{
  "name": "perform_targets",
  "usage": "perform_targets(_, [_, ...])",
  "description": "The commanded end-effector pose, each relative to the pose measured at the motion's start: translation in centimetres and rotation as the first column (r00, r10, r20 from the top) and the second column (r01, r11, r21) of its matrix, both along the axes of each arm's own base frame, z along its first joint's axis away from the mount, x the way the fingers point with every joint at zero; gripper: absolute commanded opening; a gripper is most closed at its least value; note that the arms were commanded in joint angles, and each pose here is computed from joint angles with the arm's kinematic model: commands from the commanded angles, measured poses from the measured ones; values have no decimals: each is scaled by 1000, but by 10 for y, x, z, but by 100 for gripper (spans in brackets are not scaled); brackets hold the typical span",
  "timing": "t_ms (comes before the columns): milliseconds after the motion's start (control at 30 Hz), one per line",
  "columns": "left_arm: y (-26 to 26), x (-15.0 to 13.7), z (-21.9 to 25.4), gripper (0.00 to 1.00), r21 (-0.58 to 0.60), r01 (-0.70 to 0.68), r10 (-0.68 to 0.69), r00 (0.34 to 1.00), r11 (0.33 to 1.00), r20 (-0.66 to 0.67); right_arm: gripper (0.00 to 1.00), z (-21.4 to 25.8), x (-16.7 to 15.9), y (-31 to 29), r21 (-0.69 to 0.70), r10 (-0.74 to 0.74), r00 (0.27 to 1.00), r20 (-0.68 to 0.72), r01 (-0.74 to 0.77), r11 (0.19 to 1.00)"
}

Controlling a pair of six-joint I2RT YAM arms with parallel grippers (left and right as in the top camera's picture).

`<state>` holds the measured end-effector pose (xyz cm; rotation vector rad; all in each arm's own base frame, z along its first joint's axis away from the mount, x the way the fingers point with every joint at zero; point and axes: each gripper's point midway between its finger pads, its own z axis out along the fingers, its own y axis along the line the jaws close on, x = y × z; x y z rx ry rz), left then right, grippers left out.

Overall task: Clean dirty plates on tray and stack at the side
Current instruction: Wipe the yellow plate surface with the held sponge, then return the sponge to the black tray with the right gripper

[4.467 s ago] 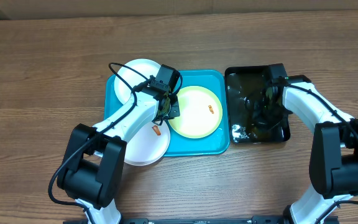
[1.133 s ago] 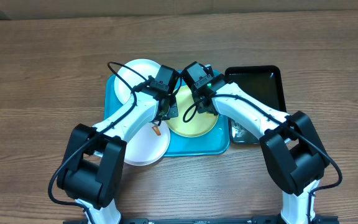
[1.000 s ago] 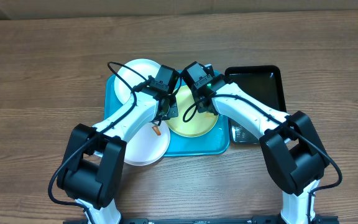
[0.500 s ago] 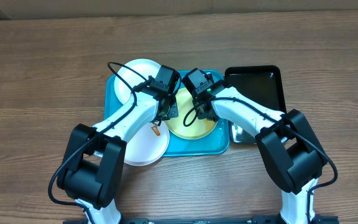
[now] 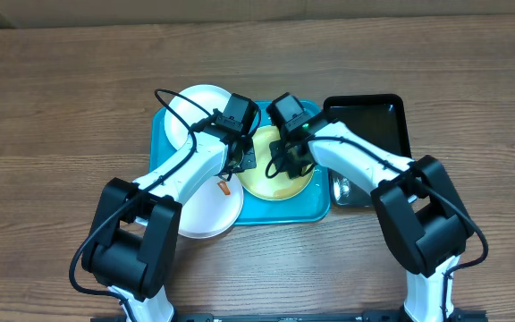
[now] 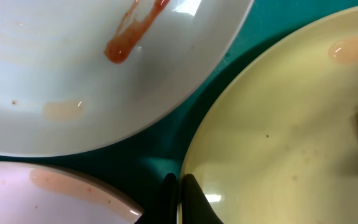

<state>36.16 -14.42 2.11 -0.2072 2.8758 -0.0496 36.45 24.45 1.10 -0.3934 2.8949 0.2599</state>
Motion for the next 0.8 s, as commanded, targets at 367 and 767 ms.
perform_targets(367, [0,-2,-6,5,10,-8,8,1000,1000,-7,4,150,29,-32,610,6,999,-44,22,792])
perform_targets(767, [-4,7,3,4,-2,-7,7,1000,1000,19,4,83,13,-186,41,-376,918,-124,383,923])
